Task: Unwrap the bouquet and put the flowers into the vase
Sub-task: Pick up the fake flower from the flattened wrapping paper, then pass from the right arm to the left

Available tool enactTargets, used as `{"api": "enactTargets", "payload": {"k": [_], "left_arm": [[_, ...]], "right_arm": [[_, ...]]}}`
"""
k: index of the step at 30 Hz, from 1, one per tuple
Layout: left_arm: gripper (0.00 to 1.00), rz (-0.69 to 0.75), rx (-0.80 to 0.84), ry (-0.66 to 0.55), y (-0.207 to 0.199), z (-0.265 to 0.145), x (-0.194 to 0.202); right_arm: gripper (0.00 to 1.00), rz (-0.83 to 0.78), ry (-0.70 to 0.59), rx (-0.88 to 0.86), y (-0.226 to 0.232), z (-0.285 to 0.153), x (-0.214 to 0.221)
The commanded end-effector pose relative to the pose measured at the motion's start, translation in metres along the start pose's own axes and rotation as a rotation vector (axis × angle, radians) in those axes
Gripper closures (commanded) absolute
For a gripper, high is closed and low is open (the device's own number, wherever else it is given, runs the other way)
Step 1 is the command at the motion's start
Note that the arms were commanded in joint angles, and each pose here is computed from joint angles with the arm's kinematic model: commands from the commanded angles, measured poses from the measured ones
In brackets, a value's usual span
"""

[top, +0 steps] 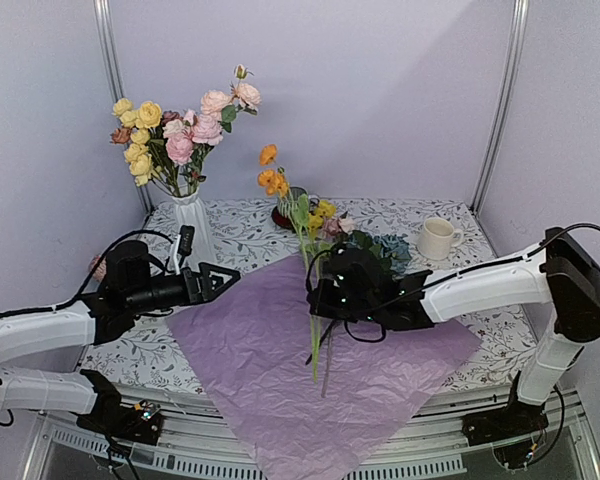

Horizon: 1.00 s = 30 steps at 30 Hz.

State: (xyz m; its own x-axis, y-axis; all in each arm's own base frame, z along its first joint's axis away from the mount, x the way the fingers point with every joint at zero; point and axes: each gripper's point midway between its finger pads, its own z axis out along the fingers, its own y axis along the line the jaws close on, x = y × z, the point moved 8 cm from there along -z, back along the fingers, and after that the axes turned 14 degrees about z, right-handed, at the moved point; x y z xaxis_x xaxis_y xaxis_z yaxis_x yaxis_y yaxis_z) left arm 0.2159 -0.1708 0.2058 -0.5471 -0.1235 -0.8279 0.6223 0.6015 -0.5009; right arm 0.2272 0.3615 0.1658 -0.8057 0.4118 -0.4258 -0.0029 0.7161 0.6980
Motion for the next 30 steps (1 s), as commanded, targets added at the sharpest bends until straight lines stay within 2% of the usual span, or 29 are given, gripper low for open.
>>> {"api": "enactTargets", "payload": {"k": [1, 10, 14, 16, 20, 24, 26, 30], "left_arm": [[0.02, 0.094, 0.155, -0.081, -0.032, 0.003, -0.011], [0.02, 0.207, 0.259, -0.145, -0.066, 0.006, -0.032], [0.04, 0.231, 0.290, -0.190, -0.079, 0.006, -0.041], [0.08, 0.250, 0.319, -0.208, -0.088, 0.006, -0.044], [0.16, 0.299, 0.368, -0.268, -0.105, 0.004, -0.052], [0.26, 0.316, 0.359, -0.315, -0.110, 0.002, -0.060], [0.30, 0.278, 0.312, -0.333, -0.106, 0.002, -0.063], [0.35, 0.253, 0.317, -0.359, -0.104, 0.001, -0.062]], "right_arm": [[0.97, -0.006, -0.080, -0.239, 0.022, -0.029, -0.012], [0.97, -0.168, -0.148, -0.495, 0.031, -0.072, -0.002], [0.97, -0.241, -0.109, -0.626, 0.034, -0.083, 0.007], [0.97, -0.288, -0.098, -0.727, 0.038, -0.091, 0.013], [0.97, -0.338, -0.054, -0.799, 0.043, -0.093, 0.022], [0.97, -0.367, -0.054, -0.818, 0.046, -0.095, 0.028], [0.97, -0.370, -0.047, -0.829, 0.047, -0.096, 0.028], [0.97, -0.393, -0.035, -0.838, 0.047, -0.096, 0.033]]}}
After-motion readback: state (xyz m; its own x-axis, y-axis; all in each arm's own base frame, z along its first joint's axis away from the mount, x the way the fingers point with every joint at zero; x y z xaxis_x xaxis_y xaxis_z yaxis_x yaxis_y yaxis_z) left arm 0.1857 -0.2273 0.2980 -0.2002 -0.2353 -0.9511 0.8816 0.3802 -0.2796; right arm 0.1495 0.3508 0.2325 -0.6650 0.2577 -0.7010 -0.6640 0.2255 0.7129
